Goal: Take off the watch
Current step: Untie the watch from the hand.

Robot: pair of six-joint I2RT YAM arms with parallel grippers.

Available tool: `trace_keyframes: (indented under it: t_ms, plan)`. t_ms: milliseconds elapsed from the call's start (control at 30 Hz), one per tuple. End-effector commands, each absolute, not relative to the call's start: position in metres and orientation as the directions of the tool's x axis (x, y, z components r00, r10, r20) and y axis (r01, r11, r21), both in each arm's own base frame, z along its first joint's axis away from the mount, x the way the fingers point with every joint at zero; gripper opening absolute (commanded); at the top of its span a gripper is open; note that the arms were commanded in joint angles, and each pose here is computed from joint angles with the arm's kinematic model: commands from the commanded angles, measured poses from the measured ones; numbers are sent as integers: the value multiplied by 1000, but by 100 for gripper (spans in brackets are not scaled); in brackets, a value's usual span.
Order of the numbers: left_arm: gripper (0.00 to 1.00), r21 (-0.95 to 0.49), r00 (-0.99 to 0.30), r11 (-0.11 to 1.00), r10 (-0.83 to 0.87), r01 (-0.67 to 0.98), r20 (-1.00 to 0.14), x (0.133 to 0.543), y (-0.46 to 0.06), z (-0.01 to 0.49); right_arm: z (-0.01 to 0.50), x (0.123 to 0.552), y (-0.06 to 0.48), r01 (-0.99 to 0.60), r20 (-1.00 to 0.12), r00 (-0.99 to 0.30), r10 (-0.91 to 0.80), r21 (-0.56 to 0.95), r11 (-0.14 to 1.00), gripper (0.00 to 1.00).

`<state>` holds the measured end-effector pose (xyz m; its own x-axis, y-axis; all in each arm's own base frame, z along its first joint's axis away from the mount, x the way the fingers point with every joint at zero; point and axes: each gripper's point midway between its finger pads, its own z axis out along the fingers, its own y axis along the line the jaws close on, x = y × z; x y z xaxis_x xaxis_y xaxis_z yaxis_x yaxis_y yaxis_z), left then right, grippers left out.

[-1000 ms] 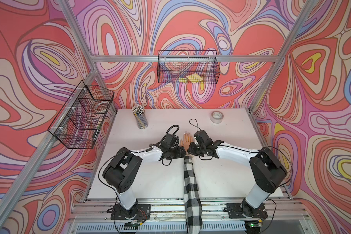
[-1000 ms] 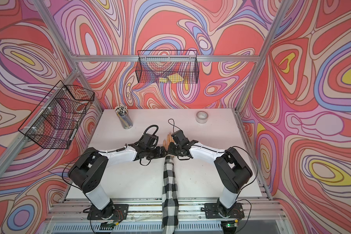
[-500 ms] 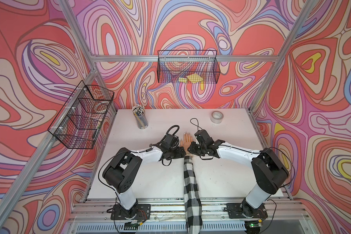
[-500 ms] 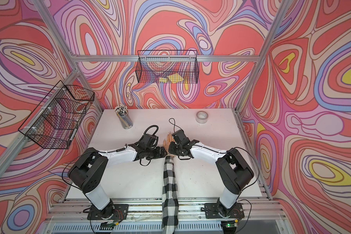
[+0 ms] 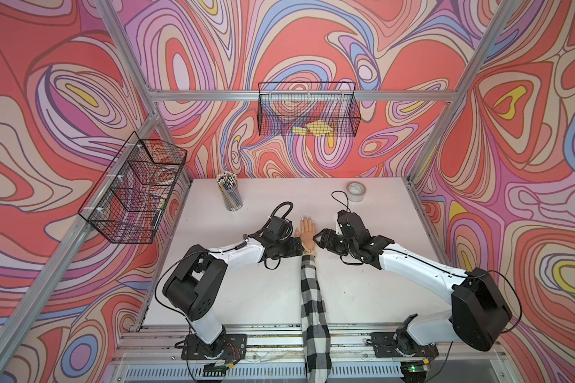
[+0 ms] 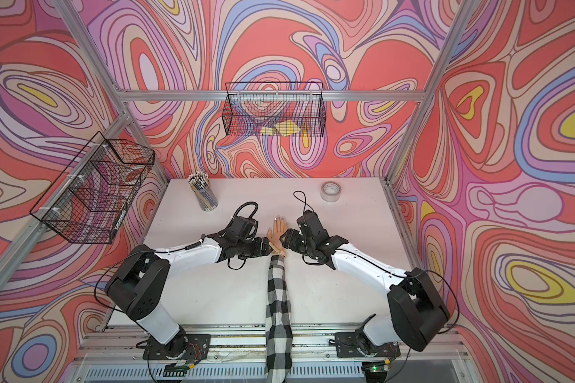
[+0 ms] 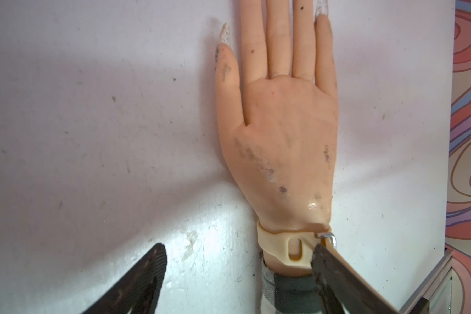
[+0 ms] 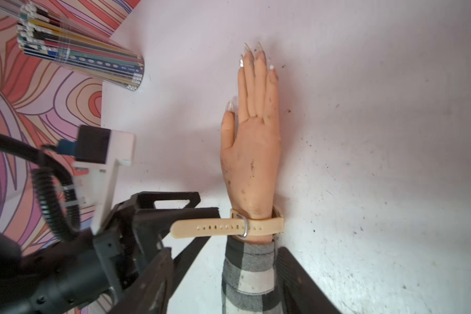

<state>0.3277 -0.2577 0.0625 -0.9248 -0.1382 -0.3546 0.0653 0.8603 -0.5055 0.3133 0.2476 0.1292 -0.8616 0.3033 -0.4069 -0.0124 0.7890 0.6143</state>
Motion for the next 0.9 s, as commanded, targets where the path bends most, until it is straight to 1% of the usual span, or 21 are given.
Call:
trace_keyframes:
  t_ms: [0, 200, 667, 867]
  plan:
    - [86, -504, -904, 861, -156, 73, -398, 337, -249, 87, 117, 308, 259, -20, -358, -881, 309, 680, 733, 63]
    - [87, -495, -900, 867, -170, 57, -401, 340, -233, 91, 97, 309, 276, -1, -287, -904, 316, 742, 671, 59]
    - [87, -489, -901, 872, -194, 22, -389, 333, -220, 79, 89, 316, 291, 13, -241, -919, 312, 773, 634, 46]
    - [87, -484, -900, 875, -203, 9, -385, 333, -215, 75, 95, 316, 298, 8, -227, -922, 314, 799, 602, 41]
